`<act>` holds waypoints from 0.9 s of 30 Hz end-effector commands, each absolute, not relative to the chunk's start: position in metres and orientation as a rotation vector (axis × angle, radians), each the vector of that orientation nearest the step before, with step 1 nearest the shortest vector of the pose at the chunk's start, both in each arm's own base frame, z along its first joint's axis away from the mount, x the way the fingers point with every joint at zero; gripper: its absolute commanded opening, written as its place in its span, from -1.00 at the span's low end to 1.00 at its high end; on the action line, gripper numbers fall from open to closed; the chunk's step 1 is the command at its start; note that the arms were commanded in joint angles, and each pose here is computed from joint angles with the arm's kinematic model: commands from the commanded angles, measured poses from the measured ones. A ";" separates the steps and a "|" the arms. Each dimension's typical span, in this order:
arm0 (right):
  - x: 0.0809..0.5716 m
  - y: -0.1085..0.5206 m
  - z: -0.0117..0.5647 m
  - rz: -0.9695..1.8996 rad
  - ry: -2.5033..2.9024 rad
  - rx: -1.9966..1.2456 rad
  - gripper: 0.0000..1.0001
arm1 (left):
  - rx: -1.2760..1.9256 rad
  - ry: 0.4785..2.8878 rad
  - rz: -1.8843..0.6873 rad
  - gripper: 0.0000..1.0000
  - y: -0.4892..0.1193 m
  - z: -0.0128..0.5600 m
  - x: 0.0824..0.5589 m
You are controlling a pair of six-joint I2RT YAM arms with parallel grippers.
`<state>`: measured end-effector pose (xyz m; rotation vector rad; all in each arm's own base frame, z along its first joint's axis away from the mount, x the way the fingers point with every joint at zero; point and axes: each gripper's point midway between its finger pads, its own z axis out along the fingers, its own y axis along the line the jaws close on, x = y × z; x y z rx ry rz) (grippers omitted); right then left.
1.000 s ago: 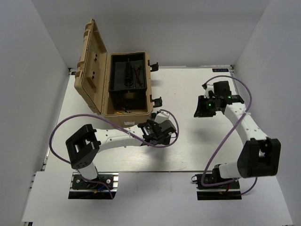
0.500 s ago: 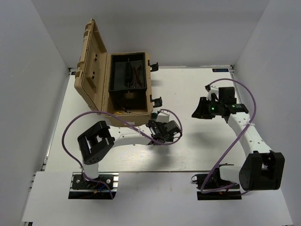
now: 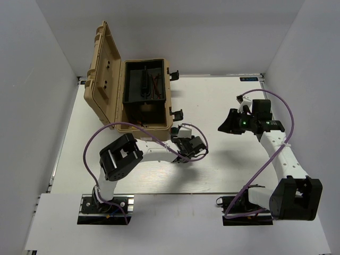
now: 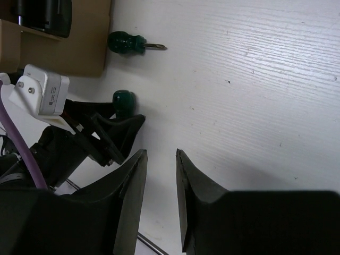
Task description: Sort the tools into containers
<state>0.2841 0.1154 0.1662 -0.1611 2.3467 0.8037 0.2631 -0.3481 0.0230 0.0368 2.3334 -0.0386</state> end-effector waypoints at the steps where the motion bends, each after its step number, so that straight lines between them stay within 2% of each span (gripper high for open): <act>1: 0.285 0.116 0.176 0.836 2.297 -0.157 -0.30 | -0.049 2.272 -0.045 0.32 -0.348 0.039 0.279; 7: 0.283 0.116 0.175 0.858 2.292 -0.174 -0.26 | 0.036 2.270 -0.043 -0.27 -0.356 0.043 0.268; 8: 0.283 0.116 0.174 0.859 2.292 -0.183 0.14 | 0.058 2.273 -0.064 -0.32 -0.359 0.050 0.267; 9: 0.282 0.117 0.172 0.854 2.289 -0.214 0.34 | 0.089 2.281 -0.121 -0.37 -0.369 0.054 0.265; 11: 0.282 0.117 0.169 0.851 2.287 -0.244 0.61 | 0.218 2.257 -0.178 -0.51 -0.388 0.076 0.259; 12: 0.285 0.108 0.166 0.831 2.289 -0.224 0.61 | 0.242 2.241 -0.238 -0.56 -0.397 0.094 0.258; 13: 0.285 0.109 0.166 0.838 2.288 -0.234 0.56 | 0.282 2.204 -0.314 -0.61 -0.413 0.116 0.256; 15: 0.285 0.108 0.163 0.845 2.288 -0.254 0.22 | 0.397 2.143 -0.387 -0.71 -0.426 0.148 0.255; 16: 0.284 0.109 0.163 0.850 2.283 -0.268 0.01 | 0.407 2.070 -0.482 -0.76 -0.436 0.186 0.255; 17: 0.283 0.111 0.164 0.870 2.278 -0.277 -0.58 | 0.468 2.035 -0.499 -0.85 -0.438 0.201 0.253; 18: 0.282 0.111 0.163 0.876 2.278 -0.279 -0.85 | 0.470 1.999 -0.528 -0.85 -0.438 0.220 0.257; 19: 0.283 0.111 0.163 0.876 2.274 -0.288 -1.00 | 0.453 1.953 -0.549 -0.87 -0.433 0.248 0.261; 23: 0.283 0.111 0.159 0.879 2.274 -0.301 -1.00 | 0.300 1.899 -0.368 -0.96 -0.384 0.290 0.310; 27: 0.281 0.117 0.151 0.928 2.301 -0.362 -1.00 | 0.142 1.856 -0.266 -0.96 -0.332 0.323 0.366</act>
